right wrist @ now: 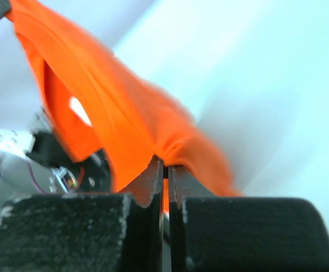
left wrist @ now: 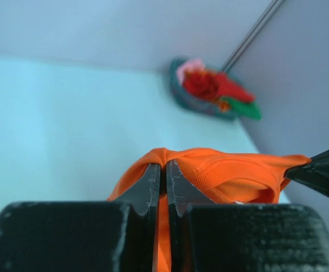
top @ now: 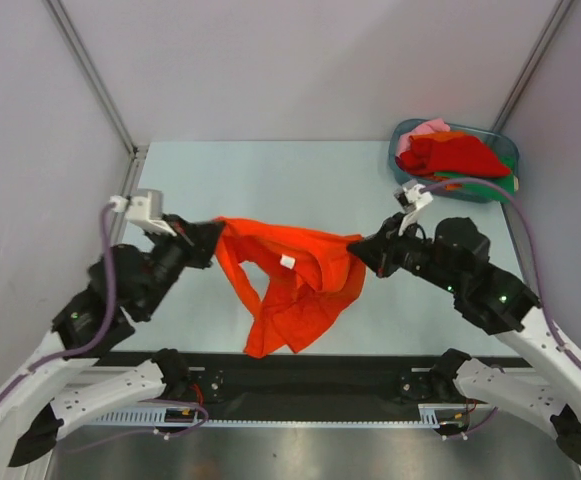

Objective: Fold and stack the t-shirts
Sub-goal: Flatten the tshirt out

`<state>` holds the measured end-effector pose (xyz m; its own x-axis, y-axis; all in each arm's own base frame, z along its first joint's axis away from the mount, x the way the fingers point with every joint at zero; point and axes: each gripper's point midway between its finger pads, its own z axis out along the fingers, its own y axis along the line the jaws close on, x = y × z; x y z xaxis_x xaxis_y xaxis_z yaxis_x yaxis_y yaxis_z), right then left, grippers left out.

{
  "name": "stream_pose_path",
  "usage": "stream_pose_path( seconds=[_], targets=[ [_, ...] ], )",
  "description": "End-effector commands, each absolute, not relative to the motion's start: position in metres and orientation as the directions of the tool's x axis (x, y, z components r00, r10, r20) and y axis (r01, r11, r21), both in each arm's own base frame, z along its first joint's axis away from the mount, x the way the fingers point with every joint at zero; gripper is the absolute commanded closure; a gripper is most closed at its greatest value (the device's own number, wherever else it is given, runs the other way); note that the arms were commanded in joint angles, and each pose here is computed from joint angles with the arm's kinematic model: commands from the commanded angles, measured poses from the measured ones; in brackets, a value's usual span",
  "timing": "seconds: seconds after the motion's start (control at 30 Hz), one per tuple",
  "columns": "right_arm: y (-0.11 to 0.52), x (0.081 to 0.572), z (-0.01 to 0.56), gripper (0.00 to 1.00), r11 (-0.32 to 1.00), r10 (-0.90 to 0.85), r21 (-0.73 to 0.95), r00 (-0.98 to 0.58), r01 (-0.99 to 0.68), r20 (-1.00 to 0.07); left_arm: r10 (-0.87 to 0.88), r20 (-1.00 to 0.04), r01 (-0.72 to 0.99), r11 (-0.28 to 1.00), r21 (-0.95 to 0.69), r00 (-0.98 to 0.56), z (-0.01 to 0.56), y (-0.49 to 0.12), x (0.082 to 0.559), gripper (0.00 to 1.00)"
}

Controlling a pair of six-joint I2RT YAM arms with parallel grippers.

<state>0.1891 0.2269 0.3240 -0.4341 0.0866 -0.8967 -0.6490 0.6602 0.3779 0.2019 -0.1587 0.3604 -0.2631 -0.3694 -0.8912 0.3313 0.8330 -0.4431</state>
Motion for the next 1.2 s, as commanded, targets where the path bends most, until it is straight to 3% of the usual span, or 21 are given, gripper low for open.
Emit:
stream_pose_path(
  seconds=[0.0,0.13,0.27,0.4,0.53,0.6,0.63,0.73,0.83,0.93,1.03,1.07,1.1,1.17],
  targets=[
    [0.212,0.202,0.387,1.00,0.704,0.124,0.286,-0.284,-0.650,-0.951,-0.293,-0.955,0.394,0.873,-0.287,-0.049,0.442,-0.144,0.207,1.00],
    [0.195,0.243,0.428,1.00,0.810,0.104,0.183,-0.170,-0.557,-0.980,-0.284,-0.955,0.451,0.866,-0.215,0.091,0.498,-0.169,0.224,1.00],
    [0.146,0.278,0.474,1.00,0.904,0.120,0.139,-0.074,-0.405,-0.990,-0.320,-0.934,0.601,0.782,-0.167,0.156,0.552,-0.237,0.255,1.00],
    [0.115,0.262,0.518,1.00,0.923,0.134,0.113,0.032,-0.367,-0.990,-0.323,-0.929,0.642,0.755,-0.137,0.181,0.582,-0.278,0.285,1.00],
    [0.130,0.220,0.534,1.00,0.843,0.104,0.059,0.055,-0.535,-0.993,-0.314,-0.927,0.589,0.796,-0.140,0.204,0.588,-0.268,0.317,1.00],
    [0.152,0.202,0.523,1.00,0.755,0.105,0.082,-0.003,-0.650,-0.994,-0.286,-0.942,0.532,0.833,-0.153,0.177,0.566,-0.244,0.345,1.00],
    [0.173,0.183,0.512,1.00,0.642,0.087,0.099,-0.056,-0.760,-0.995,-0.276,-0.947,0.513,0.844,-0.156,0.166,0.559,-0.232,0.352,1.00],
    [0.217,0.151,0.465,1.00,0.405,0.018,0.226,-0.240,-0.886,-0.971,-0.218,-0.973,0.420,0.892,-0.169,0.070,0.510,-0.190,0.383,0.99],
    [0.259,0.119,0.422,1.00,0.235,-0.085,0.330,-0.358,-0.914,-0.930,-0.154,-0.987,0.407,0.899,-0.161,-0.049,0.449,-0.169,0.399,1.00],
    [0.296,0.106,0.376,1.00,0.148,-0.223,0.449,-0.472,-0.881,-0.853,-0.118,-0.981,0.303,0.939,-0.162,-0.156,0.402,-0.145,0.408,1.00],
    [0.335,0.129,0.319,0.95,0.174,-0.242,0.571,-0.597,-0.802,-0.765,-0.132,-0.941,0.097,0.981,-0.170,-0.312,0.322,-0.106,0.416,0.98],
    [0.345,0.139,0.308,0.85,0.183,-0.231,0.585,-0.613,-0.790,-0.756,-0.159,-0.928,-0.020,0.987,-0.162,-0.338,0.302,-0.076,0.423,0.93],
    [0.364,0.165,0.289,0.82,0.215,-0.202,0.596,-0.632,-0.774,-0.748,-0.184,-0.912,-0.088,0.983,-0.163,-0.367,0.285,-0.061,0.426,0.88],
    [0.370,0.217,0.264,0.79,0.340,-0.154,0.581,-0.653,-0.740,-0.742,-0.251,-0.849,-0.238,0.959,-0.153,-0.465,0.239,-0.021,0.438,0.95]
  ],
)
